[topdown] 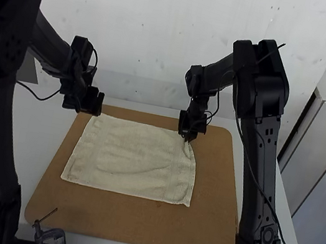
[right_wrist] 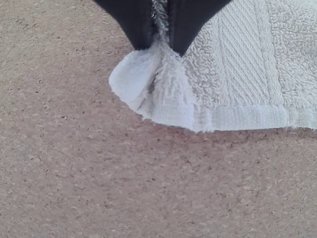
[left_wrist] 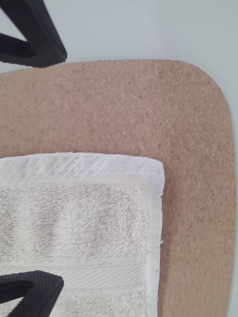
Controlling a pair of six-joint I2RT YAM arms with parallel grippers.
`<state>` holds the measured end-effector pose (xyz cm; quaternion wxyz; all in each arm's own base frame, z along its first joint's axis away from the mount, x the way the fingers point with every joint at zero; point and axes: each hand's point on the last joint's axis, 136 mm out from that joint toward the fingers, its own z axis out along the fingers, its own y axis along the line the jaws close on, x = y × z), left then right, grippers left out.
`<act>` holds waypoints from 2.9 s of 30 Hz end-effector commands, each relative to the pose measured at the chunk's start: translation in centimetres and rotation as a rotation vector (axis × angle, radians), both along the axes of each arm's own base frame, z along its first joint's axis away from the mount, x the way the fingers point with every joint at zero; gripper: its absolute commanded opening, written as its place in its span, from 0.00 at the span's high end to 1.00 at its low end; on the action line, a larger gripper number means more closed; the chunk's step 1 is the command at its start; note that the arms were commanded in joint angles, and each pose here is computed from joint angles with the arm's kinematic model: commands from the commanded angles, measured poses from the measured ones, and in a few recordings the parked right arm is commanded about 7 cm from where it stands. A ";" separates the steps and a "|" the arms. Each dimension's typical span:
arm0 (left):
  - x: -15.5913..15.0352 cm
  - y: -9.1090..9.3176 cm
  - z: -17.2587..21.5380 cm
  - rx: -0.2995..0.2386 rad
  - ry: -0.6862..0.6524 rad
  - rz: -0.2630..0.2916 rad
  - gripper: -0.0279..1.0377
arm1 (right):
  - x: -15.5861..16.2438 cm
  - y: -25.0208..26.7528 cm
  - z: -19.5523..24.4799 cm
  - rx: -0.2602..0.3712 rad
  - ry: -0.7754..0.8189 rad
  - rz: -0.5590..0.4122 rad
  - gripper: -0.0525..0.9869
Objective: Fold the towel.
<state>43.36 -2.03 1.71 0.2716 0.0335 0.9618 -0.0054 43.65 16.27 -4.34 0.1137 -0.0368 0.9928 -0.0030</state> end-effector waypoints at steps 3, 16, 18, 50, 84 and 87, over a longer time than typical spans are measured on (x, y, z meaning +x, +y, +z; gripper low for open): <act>3.0 0.8 -1.5 0.050 0.018 0.037 0.12 | -1.9 -3.9 -4.2 -0.091 0.099 -0.041 0.94; 2.9 -2.3 -6.3 -0.054 0.197 -0.024 0.44 | -2.6 -3.9 -4.3 -0.087 0.085 -0.015 0.94; 2.4 -3.1 -6.8 -0.092 0.232 -0.041 0.75 | -2.6 -4.1 -4.3 -0.087 0.085 -0.018 0.94; 4.6 -6.4 8.8 -0.169 -0.043 -0.031 0.95 | 6.5 -5.8 11.0 0.090 -0.436 -0.146 0.94; -13.3 -7.8 4.8 -0.110 0.067 -0.110 0.95 | -12.3 -5.7 7.9 0.054 -0.329 0.108 0.94; -14.5 -8.0 5.2 -0.108 0.063 -0.119 0.95 | -12.9 -5.7 8.3 0.057 -0.343 0.116 0.94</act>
